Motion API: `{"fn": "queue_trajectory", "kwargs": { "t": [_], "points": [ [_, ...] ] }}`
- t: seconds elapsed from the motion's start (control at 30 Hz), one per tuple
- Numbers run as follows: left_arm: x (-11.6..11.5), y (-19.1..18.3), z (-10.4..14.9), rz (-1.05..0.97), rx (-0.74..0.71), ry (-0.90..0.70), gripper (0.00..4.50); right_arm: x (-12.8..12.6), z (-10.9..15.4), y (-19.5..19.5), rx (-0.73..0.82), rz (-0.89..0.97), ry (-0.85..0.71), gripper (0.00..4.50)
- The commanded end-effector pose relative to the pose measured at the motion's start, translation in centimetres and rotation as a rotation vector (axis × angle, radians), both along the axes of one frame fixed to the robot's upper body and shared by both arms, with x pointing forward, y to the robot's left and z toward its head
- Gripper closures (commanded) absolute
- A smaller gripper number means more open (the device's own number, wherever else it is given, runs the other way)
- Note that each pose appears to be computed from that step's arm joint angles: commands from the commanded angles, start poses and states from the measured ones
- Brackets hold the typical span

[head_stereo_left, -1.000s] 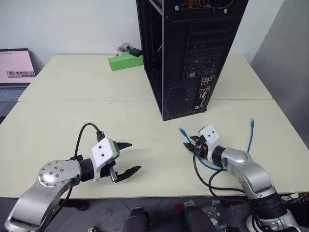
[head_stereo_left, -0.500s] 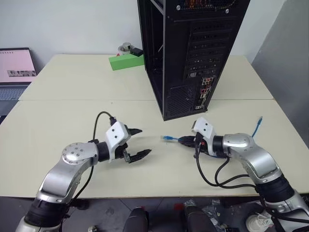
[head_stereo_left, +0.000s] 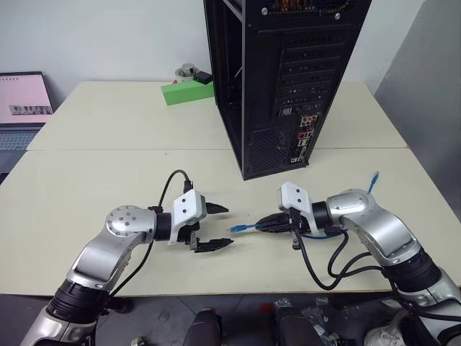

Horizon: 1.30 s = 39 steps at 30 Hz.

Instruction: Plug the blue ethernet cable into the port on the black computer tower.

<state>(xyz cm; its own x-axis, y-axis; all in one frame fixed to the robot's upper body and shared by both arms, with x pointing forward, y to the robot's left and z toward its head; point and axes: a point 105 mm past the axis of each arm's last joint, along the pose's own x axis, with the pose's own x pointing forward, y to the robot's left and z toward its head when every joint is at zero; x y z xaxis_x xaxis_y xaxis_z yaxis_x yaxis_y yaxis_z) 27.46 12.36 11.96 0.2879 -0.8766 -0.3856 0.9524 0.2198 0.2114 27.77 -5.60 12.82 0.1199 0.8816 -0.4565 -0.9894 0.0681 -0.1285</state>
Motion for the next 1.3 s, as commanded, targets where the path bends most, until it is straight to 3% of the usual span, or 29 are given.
{"fn": "queue_trajectory", "kwargs": {
  "t": [0.03, 0.5, 0.6, 0.87, 0.93, 1.13, 1.2, 1.3],
  "points": [
    [0.1, -0.3, 0.7, -0.016, -0.014, -0.038, 1.28, -0.4, 1.5, 0.5, 0.038, 0.033, -0.034, 4.50],
    [-0.4, -0.6, 0.2, -0.037, -0.001, -0.037, 4.20, -0.5, 1.7, 0.9, 0.053, 0.024, -0.021, 4.50],
    [-0.4, -0.5, 0.1, -0.039, 0.010, -0.045, 4.22, -0.6, 1.8, 1.0, 0.060, 0.032, 0.001, 4.50],
    [-0.4, -0.5, -0.2, -0.050, 0.033, -0.153, 4.22, -0.3, 2.1, -0.7, 0.020, 0.048, -0.003, 2.71],
    [0.1, -0.7, 0.2, -0.044, 0.046, -0.287, 4.22, -0.4, 2.7, -2.0, 0.014, 0.047, 0.027, 2.18],
    [0.2, -1.4, 0.6, -0.139, 0.117, -0.759, 4.22, -0.3, 4.4, -1.8, 0.203, -0.050, 0.184, 0.75],
    [-0.1, -1.4, 1.3, -0.162, 0.114, -0.939, 4.22, 0.0, 4.2, -1.1, 0.262, -0.106, 0.226, 0.58],
    [-0.4, -1.4, 2.0, -0.167, 0.086, -1.086, 4.22, 0.0, 3.8, -0.1, 0.303, -0.142, 0.265, 0.58]
  ]
}}
